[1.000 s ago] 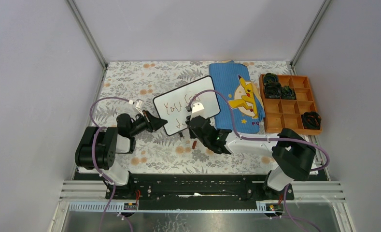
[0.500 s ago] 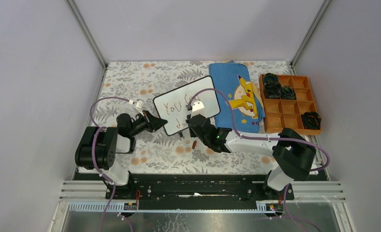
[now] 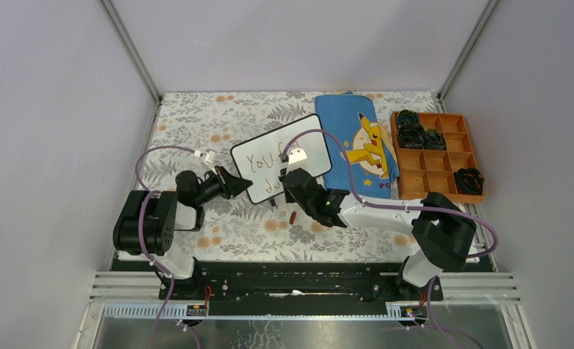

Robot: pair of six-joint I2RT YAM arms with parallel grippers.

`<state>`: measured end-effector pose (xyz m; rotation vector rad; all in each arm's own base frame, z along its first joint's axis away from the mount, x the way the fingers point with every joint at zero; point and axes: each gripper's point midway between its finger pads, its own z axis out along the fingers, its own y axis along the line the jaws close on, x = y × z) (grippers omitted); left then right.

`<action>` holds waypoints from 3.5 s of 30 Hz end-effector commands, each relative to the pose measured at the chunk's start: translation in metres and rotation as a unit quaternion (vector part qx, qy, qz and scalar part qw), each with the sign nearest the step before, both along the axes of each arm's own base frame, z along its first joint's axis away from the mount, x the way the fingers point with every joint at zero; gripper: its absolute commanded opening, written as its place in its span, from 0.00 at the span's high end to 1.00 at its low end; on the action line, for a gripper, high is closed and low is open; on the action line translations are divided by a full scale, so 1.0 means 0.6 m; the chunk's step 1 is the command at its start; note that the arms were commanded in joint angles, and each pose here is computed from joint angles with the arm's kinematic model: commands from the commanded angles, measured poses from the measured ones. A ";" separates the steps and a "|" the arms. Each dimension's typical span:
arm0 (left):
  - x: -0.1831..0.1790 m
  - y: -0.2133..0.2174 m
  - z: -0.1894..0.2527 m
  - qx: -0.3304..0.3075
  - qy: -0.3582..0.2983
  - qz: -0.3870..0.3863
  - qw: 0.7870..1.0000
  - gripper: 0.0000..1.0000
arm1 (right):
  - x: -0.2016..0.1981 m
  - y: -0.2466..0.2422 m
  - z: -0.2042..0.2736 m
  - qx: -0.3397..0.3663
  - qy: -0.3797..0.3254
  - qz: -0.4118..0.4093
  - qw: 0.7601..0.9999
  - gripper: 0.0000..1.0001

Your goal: Write a sentence on the whiteboard

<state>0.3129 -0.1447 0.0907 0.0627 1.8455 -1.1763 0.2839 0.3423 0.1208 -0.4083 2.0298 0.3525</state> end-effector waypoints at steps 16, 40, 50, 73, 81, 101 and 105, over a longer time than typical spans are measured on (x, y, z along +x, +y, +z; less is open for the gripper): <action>0.007 0.004 -0.020 0.016 0.013 0.008 1.000 0.74 | 0.023 0.026 0.048 0.041 -0.026 0.007 0.999 1.00; 0.007 0.004 -0.021 0.016 0.013 0.008 1.000 0.74 | 0.004 0.022 0.010 0.028 0.003 0.022 0.999 1.00; 0.007 0.004 -0.020 0.016 0.014 0.008 1.000 0.74 | -0.002 0.016 -0.003 0.019 0.013 0.024 0.999 1.00; 0.007 0.004 -0.020 0.017 0.013 0.008 1.000 0.74 | 0.033 -0.081 0.112 0.091 -0.058 -0.058 0.992 1.00; 0.008 0.004 -0.021 0.017 0.014 0.008 1.000 0.74 | 0.048 -0.091 0.103 0.109 -0.082 -0.063 0.989 1.00; 0.008 0.004 -0.022 0.016 0.015 0.007 1.000 0.74 | 0.044 -0.053 0.069 0.105 -0.074 -0.008 0.992 1.00; 0.008 0.004 -0.022 0.016 0.015 0.007 1.000 0.74 | 0.047 -0.050 0.068 0.103 -0.074 -0.008 0.992 1.00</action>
